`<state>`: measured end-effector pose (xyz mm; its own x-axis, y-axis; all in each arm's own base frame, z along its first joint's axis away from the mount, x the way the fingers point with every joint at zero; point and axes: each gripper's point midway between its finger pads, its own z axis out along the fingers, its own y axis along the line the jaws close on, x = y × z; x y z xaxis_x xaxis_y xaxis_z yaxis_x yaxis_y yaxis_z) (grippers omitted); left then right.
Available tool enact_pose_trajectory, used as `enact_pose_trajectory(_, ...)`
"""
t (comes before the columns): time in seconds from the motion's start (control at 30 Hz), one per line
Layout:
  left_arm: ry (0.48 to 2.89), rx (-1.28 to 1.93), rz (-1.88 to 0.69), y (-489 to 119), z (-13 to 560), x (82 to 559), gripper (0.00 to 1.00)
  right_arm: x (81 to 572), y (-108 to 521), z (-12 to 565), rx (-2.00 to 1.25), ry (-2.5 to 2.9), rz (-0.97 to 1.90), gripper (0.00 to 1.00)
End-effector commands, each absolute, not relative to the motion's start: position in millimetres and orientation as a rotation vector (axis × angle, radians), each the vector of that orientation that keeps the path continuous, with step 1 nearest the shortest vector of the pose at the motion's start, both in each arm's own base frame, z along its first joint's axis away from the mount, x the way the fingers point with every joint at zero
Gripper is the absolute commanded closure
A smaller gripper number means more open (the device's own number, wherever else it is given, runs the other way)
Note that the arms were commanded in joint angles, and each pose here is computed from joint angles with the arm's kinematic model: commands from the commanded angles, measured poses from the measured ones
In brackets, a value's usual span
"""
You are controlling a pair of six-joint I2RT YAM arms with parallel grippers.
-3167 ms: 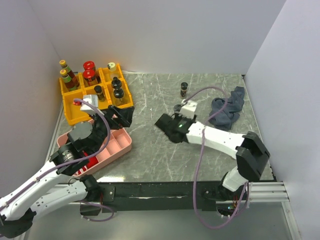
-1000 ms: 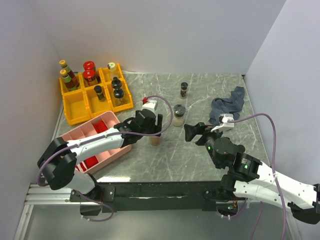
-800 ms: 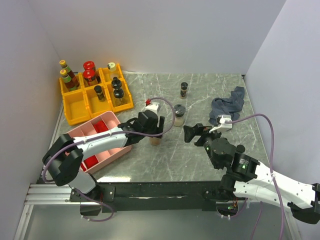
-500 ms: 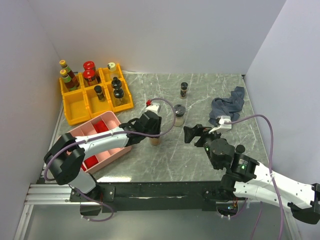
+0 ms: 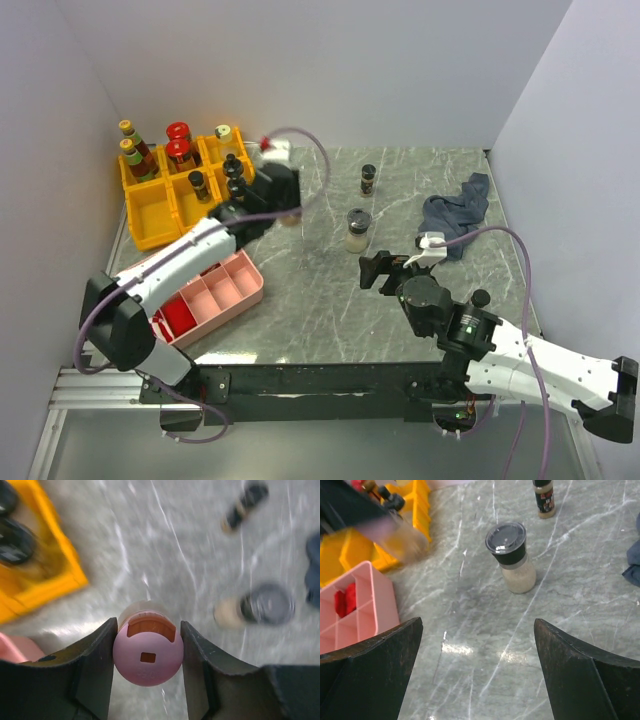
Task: Organize the condiment bottles
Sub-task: Pick up the bottle from the center of the board, then place the bottle in the storage box.
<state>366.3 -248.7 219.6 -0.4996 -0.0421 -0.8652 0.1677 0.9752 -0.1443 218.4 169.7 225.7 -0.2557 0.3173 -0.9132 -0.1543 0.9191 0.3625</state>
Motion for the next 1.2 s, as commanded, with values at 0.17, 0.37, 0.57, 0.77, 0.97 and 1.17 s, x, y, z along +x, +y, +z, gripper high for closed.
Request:
enact_pose_trajectory(0.17,1.747,-0.163,-0.202,-146.7,375.2,473.6,0.99,222.6,168.5,233.0,0.144,1.740,0.455,0.00)
enact_pose_trajectory(0.37,1.709,-0.226,-0.088,-104.2,396.7,538.1,0.99,223.2,166.2,231.8,0.139,1.734,0.440,0.00)
enact_pose_trajectory(0.57,1.727,-0.262,-0.056,-68.2,379.2,578.3,0.99,227.3,164.5,228.5,0.134,1.734,0.396,0.00)
enact_pose_trajectory(0.77,1.738,-0.250,-0.071,-47.9,349.5,604.2,0.99,231.7,170.9,222.5,0.112,1.748,0.369,0.00)
enact_pose_trajectory(0.97,1.802,-0.250,-0.046,-33.9,312.3,626.4,0.99,234.3,179.1,217.8,0.088,1.773,0.355,0.00)
enact_pose_trajectory(1.17,1.818,-0.250,-0.047,-28.1,291.3,635.9,0.99,236.1,181.2,217.3,0.087,1.781,0.348,0.00)
